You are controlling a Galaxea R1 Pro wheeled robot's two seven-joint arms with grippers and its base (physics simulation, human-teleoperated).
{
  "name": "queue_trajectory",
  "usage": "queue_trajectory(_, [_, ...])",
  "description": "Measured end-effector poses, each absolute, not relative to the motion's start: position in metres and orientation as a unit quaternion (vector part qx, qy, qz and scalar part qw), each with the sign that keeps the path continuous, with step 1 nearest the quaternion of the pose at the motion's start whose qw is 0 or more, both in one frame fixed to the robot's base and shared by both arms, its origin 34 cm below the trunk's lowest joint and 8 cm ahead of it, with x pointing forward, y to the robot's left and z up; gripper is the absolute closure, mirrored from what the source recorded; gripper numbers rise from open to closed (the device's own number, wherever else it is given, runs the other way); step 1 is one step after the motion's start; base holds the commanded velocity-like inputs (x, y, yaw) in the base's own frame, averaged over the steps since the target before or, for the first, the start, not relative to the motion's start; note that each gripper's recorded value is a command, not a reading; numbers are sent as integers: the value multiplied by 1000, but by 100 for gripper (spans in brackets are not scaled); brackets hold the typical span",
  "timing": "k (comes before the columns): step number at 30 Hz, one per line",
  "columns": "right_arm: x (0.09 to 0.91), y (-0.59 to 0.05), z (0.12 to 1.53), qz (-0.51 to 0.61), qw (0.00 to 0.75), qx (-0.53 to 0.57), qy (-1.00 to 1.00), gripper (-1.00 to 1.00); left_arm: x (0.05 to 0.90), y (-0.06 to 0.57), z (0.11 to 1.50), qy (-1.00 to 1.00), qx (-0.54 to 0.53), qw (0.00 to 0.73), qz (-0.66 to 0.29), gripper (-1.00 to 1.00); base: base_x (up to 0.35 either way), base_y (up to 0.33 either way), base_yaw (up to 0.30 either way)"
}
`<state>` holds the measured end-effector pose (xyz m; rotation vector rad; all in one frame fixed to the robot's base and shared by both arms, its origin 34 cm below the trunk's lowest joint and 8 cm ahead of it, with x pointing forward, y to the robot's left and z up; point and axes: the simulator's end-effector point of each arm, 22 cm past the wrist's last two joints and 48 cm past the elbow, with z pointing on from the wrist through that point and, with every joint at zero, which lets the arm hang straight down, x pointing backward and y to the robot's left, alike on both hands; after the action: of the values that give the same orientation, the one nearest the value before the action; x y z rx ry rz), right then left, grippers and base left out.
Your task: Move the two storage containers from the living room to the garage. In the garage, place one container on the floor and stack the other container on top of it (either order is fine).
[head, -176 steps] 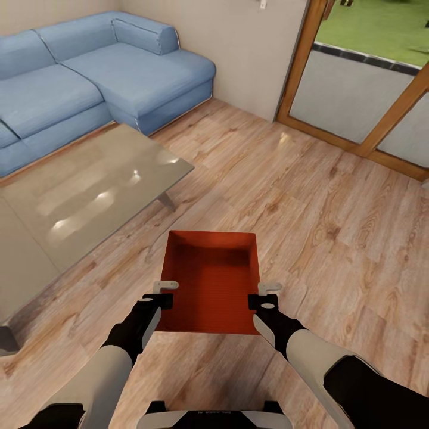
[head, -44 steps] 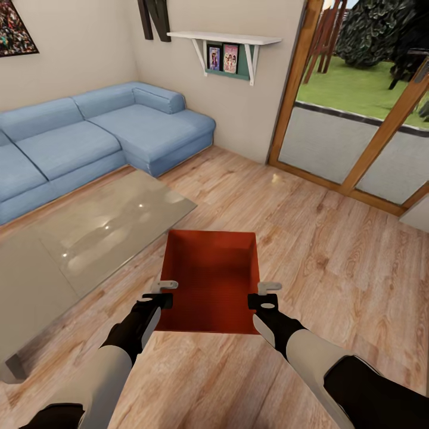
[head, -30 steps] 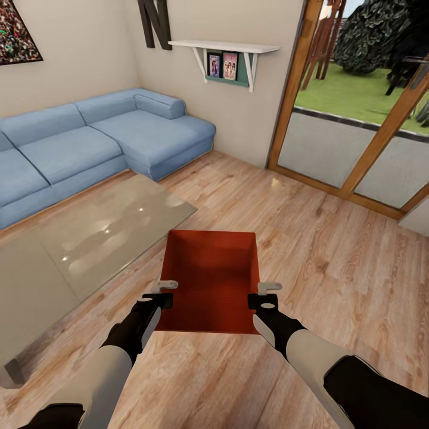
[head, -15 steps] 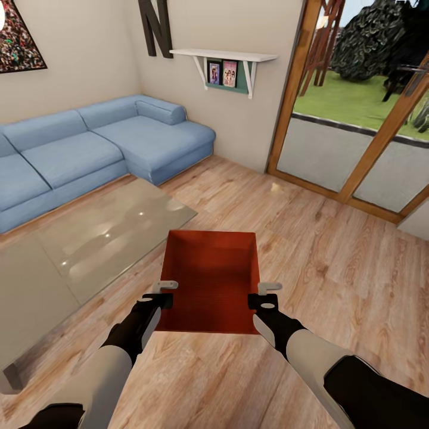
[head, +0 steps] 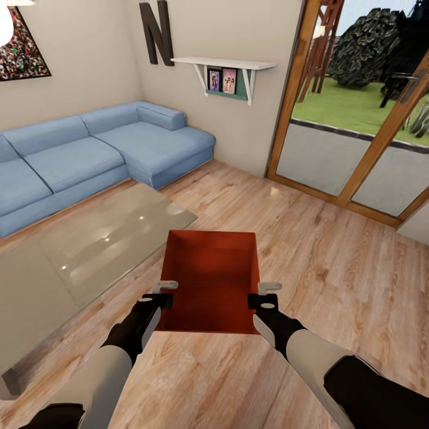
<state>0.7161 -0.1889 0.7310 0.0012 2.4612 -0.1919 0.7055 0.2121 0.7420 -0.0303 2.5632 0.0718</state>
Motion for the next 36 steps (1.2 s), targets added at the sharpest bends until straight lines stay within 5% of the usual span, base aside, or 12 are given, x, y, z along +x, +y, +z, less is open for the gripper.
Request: queue_trajectory(36, [730,-189,766,-73,357,3,931,100,719,212,776,950,-12,312,27,100,0,0,0])
